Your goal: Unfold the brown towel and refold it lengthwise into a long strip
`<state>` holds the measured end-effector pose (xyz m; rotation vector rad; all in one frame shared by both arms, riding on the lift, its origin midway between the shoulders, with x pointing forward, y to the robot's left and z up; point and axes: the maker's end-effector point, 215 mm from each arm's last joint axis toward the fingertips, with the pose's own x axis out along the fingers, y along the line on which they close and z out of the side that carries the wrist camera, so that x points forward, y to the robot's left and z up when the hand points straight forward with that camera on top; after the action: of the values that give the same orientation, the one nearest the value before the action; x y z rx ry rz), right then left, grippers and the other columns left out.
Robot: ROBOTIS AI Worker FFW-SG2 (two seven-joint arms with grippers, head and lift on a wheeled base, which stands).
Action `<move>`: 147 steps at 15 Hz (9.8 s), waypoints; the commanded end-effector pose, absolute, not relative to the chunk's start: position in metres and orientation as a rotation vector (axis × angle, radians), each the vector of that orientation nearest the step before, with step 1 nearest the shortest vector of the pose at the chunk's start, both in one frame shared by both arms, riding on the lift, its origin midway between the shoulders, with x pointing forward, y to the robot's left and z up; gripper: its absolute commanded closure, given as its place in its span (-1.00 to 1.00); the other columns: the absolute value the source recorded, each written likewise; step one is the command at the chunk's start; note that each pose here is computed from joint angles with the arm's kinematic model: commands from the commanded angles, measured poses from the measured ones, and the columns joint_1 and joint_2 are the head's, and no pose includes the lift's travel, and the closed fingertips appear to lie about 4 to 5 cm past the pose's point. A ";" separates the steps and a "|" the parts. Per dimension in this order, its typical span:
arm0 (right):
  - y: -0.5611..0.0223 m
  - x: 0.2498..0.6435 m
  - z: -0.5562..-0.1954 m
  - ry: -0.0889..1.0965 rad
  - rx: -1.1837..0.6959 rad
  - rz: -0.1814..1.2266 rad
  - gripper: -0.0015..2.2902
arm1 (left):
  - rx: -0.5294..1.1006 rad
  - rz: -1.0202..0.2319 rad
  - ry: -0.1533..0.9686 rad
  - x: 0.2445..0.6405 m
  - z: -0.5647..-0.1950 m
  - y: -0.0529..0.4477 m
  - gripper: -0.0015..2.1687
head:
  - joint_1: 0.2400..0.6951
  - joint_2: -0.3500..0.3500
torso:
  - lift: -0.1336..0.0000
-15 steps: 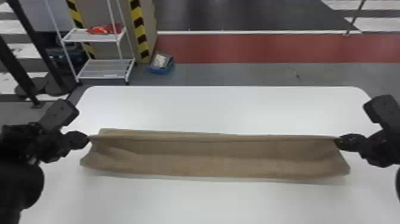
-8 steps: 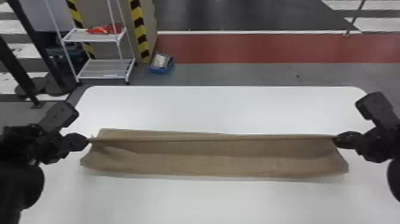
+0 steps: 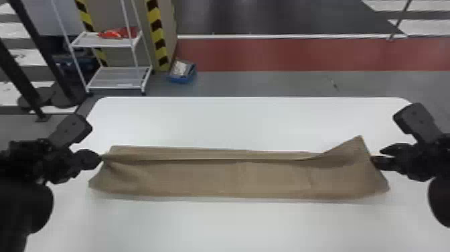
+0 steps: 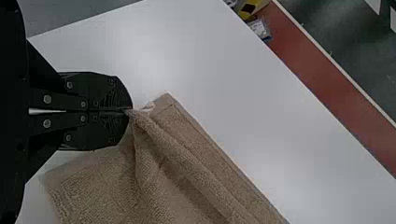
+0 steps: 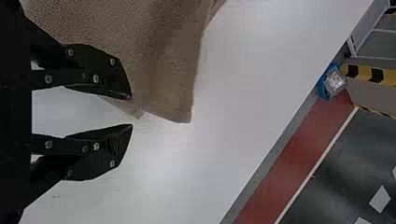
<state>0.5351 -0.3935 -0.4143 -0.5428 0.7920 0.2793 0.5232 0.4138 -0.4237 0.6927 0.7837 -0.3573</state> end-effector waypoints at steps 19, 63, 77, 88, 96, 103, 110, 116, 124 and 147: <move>-0.423 0.500 -0.422 0.799 -0.461 0.224 -0.81 | 0.676 -0.270 0.676 0.520 -0.404 0.416 -0.99 | 1.00 -0.03 | -0.85; -0.376 0.433 -0.416 0.661 -0.064 0.316 -0.02 | 0.654 -0.247 0.633 0.492 -0.396 0.422 -0.97 | 1.00 0.14 | -0.85; -0.390 0.399 -0.410 0.406 -0.267 0.356 -0.02 | 0.660 -0.279 0.612 0.488 -0.402 0.410 -0.97 | 1.00 0.19 | -0.85; -0.399 0.353 -0.432 0.459 -0.350 0.481 -0.69 | 0.658 -0.278 0.619 0.487 -0.405 0.411 -0.96 | 1.00 0.07 | -0.85; -0.437 0.373 -0.416 0.475 -0.159 0.347 -0.73 | 0.582 -0.292 0.577 0.493 -0.397 0.403 -0.94 | 1.00 -0.07 | -0.85; -0.399 0.388 -0.440 0.536 -0.086 0.409 -0.64 | 0.371 -0.301 0.604 0.507 -0.403 0.398 -0.86 | 1.00 -0.07 | -0.85; -0.383 0.384 -0.455 0.590 -0.051 0.439 -0.28 | 0.374 -0.294 0.591 0.520 -0.394 0.401 -0.86 | 1.00 0.06 | -0.85; -0.385 0.377 -0.449 0.572 -0.052 0.439 0.11 | 0.083 -0.319 0.688 0.556 -0.413 0.382 -0.76 | 1.00 0.03 | -0.85; -0.395 0.373 -0.447 0.563 -0.063 0.422 0.11 | -0.104 -0.370 0.774 0.580 -0.426 0.370 -0.68 | 1.00 -0.06 | -0.85; -0.411 0.336 -0.436 0.469 -0.181 0.400 0.10 | 0.033 -0.297 0.740 0.602 -0.437 0.378 0.98 | 1.00 -0.10 | -0.85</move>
<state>0.3404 -0.4083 -0.4352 -0.1869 0.4741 0.4081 0.6024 0.3769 -0.4367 0.0336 0.7390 -0.2988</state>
